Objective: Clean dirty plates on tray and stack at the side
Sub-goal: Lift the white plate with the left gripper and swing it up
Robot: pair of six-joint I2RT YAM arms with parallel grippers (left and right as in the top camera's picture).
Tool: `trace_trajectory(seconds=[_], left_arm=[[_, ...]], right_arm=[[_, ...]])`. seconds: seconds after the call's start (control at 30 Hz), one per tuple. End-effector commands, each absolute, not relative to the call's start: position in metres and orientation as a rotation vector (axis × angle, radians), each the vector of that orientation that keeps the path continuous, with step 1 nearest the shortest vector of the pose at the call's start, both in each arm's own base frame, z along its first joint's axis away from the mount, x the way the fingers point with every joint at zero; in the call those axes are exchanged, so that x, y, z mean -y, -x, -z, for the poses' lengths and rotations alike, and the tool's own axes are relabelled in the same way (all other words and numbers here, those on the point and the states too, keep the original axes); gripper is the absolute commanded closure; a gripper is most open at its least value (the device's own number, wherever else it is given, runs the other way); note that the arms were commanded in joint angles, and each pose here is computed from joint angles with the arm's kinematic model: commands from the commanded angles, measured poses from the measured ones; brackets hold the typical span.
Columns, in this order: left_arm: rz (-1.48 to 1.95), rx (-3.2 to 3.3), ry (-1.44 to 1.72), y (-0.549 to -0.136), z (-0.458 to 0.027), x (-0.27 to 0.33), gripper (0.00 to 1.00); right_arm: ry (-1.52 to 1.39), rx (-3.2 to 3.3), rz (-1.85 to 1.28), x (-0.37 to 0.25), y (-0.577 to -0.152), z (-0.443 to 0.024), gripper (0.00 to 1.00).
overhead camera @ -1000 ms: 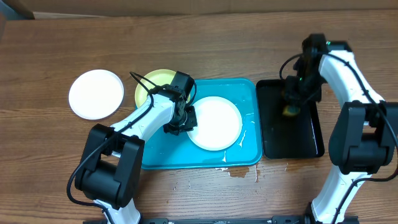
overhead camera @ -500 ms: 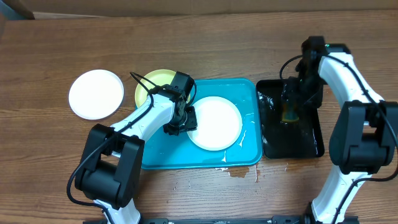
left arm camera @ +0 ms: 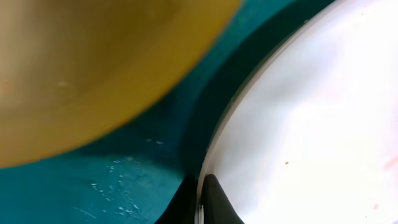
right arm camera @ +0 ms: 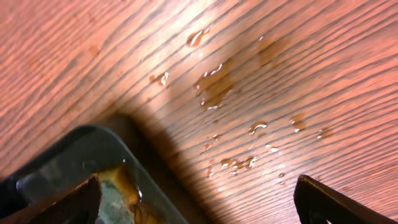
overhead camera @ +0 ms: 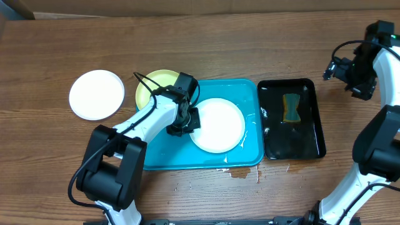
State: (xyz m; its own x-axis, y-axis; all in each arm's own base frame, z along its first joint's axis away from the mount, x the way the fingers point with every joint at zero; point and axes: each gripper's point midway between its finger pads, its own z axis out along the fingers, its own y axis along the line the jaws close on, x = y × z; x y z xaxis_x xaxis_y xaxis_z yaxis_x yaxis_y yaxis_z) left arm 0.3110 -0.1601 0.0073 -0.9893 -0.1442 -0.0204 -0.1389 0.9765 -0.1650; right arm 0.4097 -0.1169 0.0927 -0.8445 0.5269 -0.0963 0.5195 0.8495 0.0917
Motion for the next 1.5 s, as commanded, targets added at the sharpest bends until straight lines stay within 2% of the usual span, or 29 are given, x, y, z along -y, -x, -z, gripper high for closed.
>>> trace_trajectory(seconds=[0.0,0.27,0.53,0.83,1.13,1.47], left_arm=[[0.258,-3.111,0.107,-0.308,-0.006,0.166,0.96],[0.279,-3.081,0.048,-0.335,-0.057,0.165,0.96],[0.319,-2.953,-0.055,-0.37,-0.138,0.179,0.96],[0.059,-2.678,-0.149,-0.394,-0.193,0.216,0.96],[-0.22,-2.328,-0.292,-0.379,-0.232,0.279,0.96],[-0.428,-1.904,-0.55,-0.332,-0.284,0.364,0.96]], right_arm=[[-0.827,-2.845,-0.09,0.123,-0.416,-0.109,0.0],[-0.821,-2.83,-0.088,0.125,-0.42,-0.109,0.0],[-0.821,-2.83,-0.088,0.125,-0.42,-0.109,0.0],[-0.821,-2.83,-0.088,0.125,-0.42,-0.109,0.0],[-0.822,-2.83,-0.088,0.125,-0.42,-0.109,0.0],[-0.821,-2.83,-0.088,0.125,-0.42,-0.109,0.0]])
